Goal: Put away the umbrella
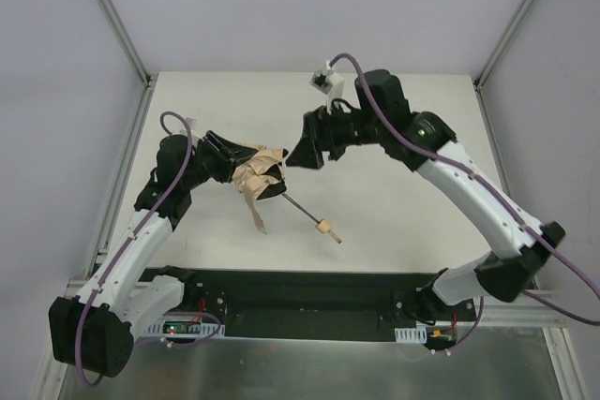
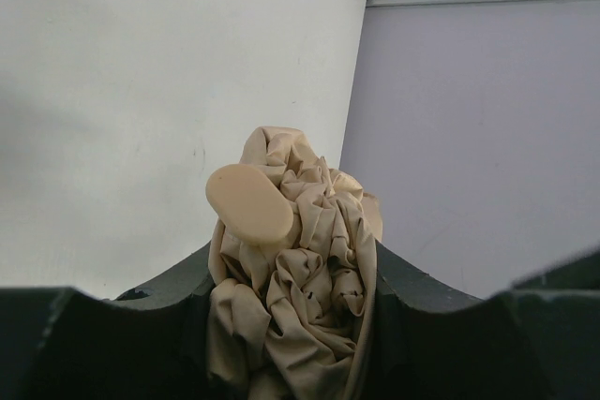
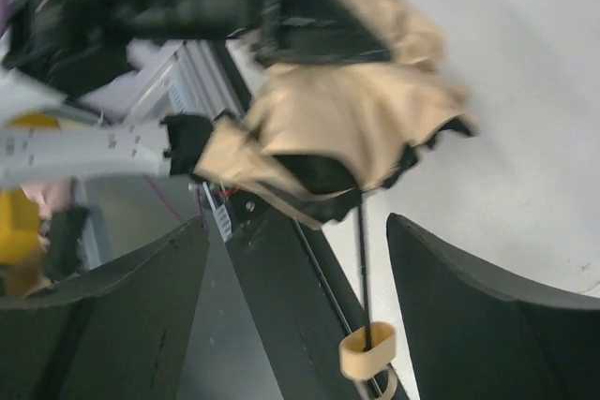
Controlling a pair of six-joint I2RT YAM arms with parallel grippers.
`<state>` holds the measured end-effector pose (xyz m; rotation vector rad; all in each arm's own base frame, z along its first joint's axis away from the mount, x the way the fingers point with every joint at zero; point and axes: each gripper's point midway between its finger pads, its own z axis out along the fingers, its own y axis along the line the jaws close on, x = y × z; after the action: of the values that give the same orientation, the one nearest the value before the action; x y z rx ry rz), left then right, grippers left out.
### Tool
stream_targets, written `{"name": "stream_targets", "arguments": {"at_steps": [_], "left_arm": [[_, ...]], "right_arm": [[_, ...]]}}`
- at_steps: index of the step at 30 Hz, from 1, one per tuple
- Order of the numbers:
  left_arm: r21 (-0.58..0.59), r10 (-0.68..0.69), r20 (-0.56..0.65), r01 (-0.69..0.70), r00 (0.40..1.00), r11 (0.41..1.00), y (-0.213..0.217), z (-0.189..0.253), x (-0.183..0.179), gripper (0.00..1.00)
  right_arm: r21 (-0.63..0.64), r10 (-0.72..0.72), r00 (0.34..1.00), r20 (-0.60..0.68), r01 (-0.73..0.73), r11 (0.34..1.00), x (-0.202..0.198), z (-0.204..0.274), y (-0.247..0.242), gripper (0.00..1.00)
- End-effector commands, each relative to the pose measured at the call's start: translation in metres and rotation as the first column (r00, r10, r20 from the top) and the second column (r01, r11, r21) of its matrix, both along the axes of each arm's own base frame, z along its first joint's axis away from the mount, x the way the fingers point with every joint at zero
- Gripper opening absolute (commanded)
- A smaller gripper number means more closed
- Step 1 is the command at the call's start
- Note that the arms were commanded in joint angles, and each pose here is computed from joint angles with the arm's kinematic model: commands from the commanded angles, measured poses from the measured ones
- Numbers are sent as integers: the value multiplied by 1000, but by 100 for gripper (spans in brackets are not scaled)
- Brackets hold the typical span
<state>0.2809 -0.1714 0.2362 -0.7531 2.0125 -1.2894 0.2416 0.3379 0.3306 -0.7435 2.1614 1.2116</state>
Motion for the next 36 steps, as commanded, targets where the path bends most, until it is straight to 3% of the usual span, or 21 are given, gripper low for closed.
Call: {"name": "stream_targets", "arguments": {"at_steps": [1,5,8,13,16,19,26,31,36], "left_arm": [[-69,-2,7,2,1000,998,-7,28,3,0],[-98,-4,-17,2,1000,995,-9,30,4,0],[-101,26,1,-25,1000,995,-5,37,6,0],[-198,82,8,-79,997,977,-2,55,14,0],[-228,70,21,-64,997,972,-5,70,18,0],[-230,106,-86,-123,991,965,1,62,17,0],[-372,122,-124,-160,985,914,0,83,22,0],[-391,135,-119,-172,984,904,2,93,25,0],[-381,135,-40,-140,990,914,2,101,28,0]], "right_arm": [[-39,58,925,375,-47,998,-46,29,-12,80],[-94,55,879,473,-12,995,-55,17,-2,79],[-33,57,935,349,-48,998,-67,20,17,72],[99,48,967,250,-75,992,-84,21,57,70],[67,72,964,256,-92,993,-82,23,62,65],[45,63,962,265,-78,996,-80,22,58,59],[-25,66,962,265,-62,998,-79,-1,50,60],[-16,63,956,285,-61,998,-78,7,52,60],[12,13,953,304,-17,1000,-76,26,42,60]]}}
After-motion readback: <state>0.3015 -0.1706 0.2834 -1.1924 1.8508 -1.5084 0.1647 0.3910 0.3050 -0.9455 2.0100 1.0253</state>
